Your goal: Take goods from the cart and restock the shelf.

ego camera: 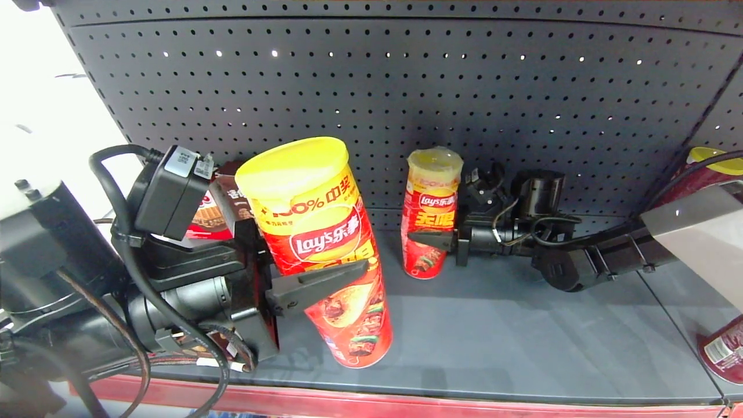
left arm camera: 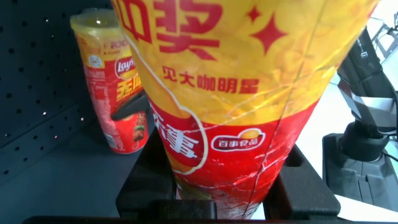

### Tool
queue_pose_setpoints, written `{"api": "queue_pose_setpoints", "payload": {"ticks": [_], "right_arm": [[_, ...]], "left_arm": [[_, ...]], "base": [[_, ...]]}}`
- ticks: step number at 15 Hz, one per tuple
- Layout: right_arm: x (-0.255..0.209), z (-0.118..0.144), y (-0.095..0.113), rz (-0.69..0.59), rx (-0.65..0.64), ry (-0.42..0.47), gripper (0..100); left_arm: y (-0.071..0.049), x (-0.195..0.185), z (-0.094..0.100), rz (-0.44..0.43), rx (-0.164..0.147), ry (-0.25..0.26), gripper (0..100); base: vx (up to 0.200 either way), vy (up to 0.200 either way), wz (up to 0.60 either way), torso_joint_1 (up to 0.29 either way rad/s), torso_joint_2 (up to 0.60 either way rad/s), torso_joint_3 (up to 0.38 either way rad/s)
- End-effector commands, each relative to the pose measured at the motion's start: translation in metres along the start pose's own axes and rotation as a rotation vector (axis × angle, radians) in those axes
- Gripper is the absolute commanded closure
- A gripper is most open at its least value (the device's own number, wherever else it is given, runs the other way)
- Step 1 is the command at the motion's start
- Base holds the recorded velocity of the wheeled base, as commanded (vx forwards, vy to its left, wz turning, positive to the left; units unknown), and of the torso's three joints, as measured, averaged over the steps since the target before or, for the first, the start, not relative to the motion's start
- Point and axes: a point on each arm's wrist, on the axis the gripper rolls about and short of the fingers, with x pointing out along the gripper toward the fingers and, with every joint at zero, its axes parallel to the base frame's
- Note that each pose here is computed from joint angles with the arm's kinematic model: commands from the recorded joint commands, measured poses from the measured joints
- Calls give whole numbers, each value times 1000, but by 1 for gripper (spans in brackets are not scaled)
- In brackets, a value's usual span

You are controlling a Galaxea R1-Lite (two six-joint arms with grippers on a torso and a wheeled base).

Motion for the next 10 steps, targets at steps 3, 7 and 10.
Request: {"api": "queue_pose_setpoints", "payload": {"ticks": [3, 7, 10], "right_arm": [[-4, 27, 27, -71, -31, -12, 100], [-13, 49, 84, -43, -59, -45, 100], [-37, 46, 118, -56, -62, -45, 100]], "left_arm": [[0, -1, -1, 5, 0, 2, 100], [1, -5, 3, 17, 8, -7, 100], [1, -5, 2, 17, 7, -6, 100]], "base": [[0, 0, 0, 0, 0, 0], [0, 0, 0, 0, 0, 0], [0, 0, 0, 0, 0, 0]]}}
